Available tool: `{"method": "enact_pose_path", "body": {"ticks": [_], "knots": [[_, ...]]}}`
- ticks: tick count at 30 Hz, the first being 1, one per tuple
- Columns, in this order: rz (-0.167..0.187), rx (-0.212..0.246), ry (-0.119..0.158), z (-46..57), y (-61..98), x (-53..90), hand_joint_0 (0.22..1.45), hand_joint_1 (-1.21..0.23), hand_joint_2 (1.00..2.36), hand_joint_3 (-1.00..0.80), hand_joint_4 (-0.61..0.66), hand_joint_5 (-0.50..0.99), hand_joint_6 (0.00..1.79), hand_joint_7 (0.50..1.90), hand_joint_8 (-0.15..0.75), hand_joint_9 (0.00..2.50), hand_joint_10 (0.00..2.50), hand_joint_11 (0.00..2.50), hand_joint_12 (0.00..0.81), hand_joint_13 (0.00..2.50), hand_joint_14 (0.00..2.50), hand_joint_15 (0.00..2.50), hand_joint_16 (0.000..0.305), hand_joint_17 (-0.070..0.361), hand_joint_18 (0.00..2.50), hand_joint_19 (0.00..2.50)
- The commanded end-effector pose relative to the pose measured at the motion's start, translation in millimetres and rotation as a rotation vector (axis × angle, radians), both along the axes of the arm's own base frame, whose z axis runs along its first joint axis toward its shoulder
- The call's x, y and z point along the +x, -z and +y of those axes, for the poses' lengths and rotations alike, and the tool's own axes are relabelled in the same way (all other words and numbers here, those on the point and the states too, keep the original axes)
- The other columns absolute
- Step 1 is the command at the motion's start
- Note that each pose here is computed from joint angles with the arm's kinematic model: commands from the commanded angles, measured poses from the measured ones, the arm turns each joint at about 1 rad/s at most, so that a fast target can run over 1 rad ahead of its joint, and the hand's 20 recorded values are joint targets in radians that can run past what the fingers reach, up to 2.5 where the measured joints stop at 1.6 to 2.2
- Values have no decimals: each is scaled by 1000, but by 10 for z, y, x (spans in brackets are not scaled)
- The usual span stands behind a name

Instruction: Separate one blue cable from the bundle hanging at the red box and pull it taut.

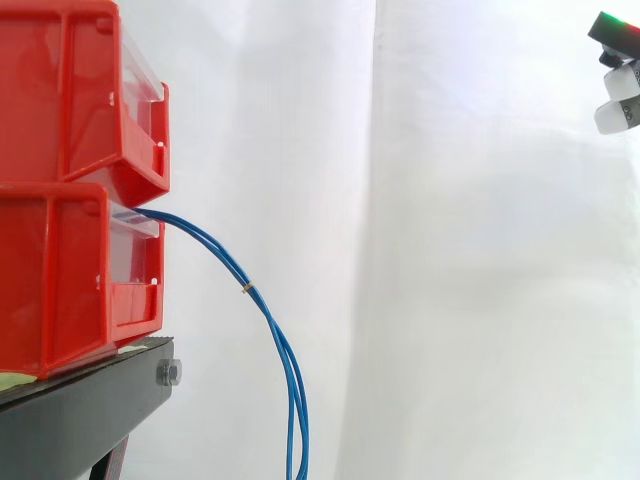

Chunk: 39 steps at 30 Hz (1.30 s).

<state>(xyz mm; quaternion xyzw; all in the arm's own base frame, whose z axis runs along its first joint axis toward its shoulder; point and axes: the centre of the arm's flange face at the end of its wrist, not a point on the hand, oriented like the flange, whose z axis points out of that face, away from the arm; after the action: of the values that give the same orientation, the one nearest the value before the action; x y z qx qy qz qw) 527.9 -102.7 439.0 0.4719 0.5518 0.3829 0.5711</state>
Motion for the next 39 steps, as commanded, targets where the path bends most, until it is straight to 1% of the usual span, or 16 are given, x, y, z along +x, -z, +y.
{"method": "enact_pose_path", "body": {"ticks": [1,6,7,8,11,15,16,19,20,25,26,27,31,34,37,39], "knots": [[-1,0,0,1,-2,4,577,-572,1001,-484,208,-222,502,774,287,393,5,158,360,196,4,127,50,113,299,275],[2,1,-3,3,7,0,578,-574,1001,-484,218,-218,502,773,301,425,5,164,361,237,4,134,50,111,351,282],[16,-2,1,-3,19,-15,577,-575,1002,-483,219,-218,503,773,303,435,5,168,361,245,5,136,50,111,359,292],[39,-5,-2,-2,39,-39,578,-575,1001,-485,219,-217,502,774,305,444,5,170,364,265,5,142,49,111,375,296],[76,-22,-15,25,70,-72,581,-579,1001,-483,222,-215,503,776,308,466,6,183,362,275,6,148,49,110,392,307],[72,-25,-40,83,66,-58,581,-581,1001,-483,222,-214,503,776,311,474,6,193,362,280,5,152,49,110,401,305],[53,-22,-41,105,97,11,581,-581,1002,-483,223,-214,503,776,310,475,6,186,361,280,7,152,49,110,404,305],[52,-11,-47,145,318,192,581,-581,1001,-483,223,-214,502,780,310,477,6,202,361,285,5,157,49,110,407,312],[38,7,-47,165,411,286,581,-581,1001,-481,223,-214,502,778,310,479,6,207,361,288,5,155,49,110,408,312],[-27,40,-43,230,531,493,581,-581,1001,-483,222,-213,502,776,310,482,7,209,362,292,6,166,48,109,411,321],[-30,40,-40,237,557,516,582,-580,1001,-486,223,-214,503,777,307,481,7,205,362,293,6,162,48,109,412,320],[-23,42,-34,273,717,613,581,-580,1001,-483,224,-214,502,780,309,482,6,197,362,294,6,163,48,109,412,321],[-33,83,-30,321,907,747,581,-580,1001,-482,225,-214,503,780,308,481,6,201,363,297,6,168,48,109,412,321],[-41,86,-31,368,972,811,581,-579,1001,-482,224,-213,502,778,306,479,6,197,363,298,6,164,48,109,413,321],[-33,90,1,404,1153,934,581,-576,1001,-484,223,-213,502,778,308,478,8,206,362,299,6,168,48,109,416,320],[-20,91,6,414,1262,973,580,-577,1002,-480,225,-214,503,777,308,478,6,208,362,300,6,175,48,109,415,328]]}}
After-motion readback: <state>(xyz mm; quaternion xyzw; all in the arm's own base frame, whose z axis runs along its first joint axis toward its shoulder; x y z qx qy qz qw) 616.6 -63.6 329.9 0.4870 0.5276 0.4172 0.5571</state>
